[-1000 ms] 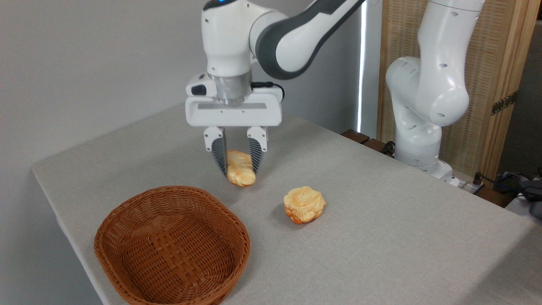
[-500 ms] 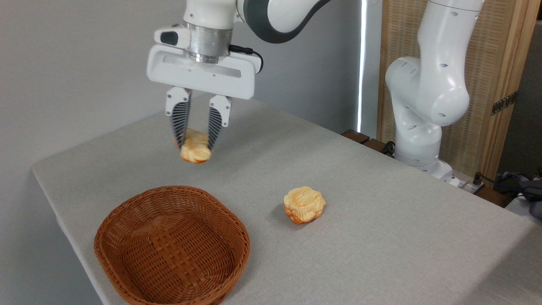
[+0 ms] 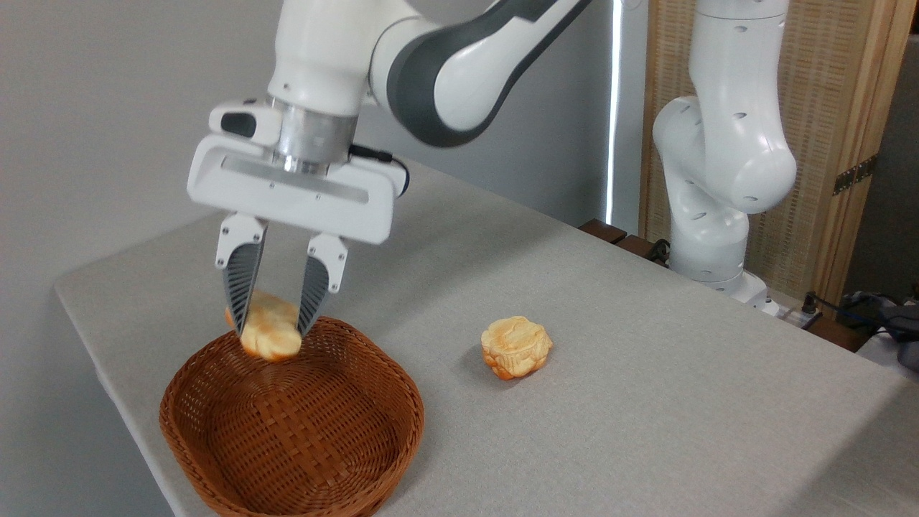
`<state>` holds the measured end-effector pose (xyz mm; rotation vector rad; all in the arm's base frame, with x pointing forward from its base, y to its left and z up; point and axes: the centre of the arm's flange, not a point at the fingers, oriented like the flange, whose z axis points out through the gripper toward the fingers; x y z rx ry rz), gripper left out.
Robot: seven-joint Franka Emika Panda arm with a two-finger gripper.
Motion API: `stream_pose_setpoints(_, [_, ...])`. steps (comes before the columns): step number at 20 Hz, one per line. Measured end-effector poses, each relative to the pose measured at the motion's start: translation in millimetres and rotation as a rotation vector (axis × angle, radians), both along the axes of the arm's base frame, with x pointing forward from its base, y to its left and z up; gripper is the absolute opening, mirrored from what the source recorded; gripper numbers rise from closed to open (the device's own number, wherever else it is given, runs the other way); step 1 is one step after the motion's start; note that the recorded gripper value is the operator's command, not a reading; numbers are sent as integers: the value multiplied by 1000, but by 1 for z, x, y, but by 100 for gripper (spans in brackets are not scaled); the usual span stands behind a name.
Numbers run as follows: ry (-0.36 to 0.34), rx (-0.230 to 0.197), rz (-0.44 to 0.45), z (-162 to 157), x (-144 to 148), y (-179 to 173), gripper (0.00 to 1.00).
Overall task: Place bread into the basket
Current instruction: 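Lift the bread roll and carry it over the wicker basket, then lower the roll into the basket and open the gripper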
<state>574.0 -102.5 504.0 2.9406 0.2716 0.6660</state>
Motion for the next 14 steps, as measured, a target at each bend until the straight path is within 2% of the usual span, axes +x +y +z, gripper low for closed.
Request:
stream_pose_setpoints(4, [15, 24, 10, -32, 18, 0, 100])
stream_pose_setpoints(8, [30, 50, 5, -50, 34, -6, 100])
stream_pose_setpoints(10, [30, 74, -7, -54, 38, -8, 100])
stream_pose_setpoints(14, [20, 80, -11, -50, 40, -9, 100])
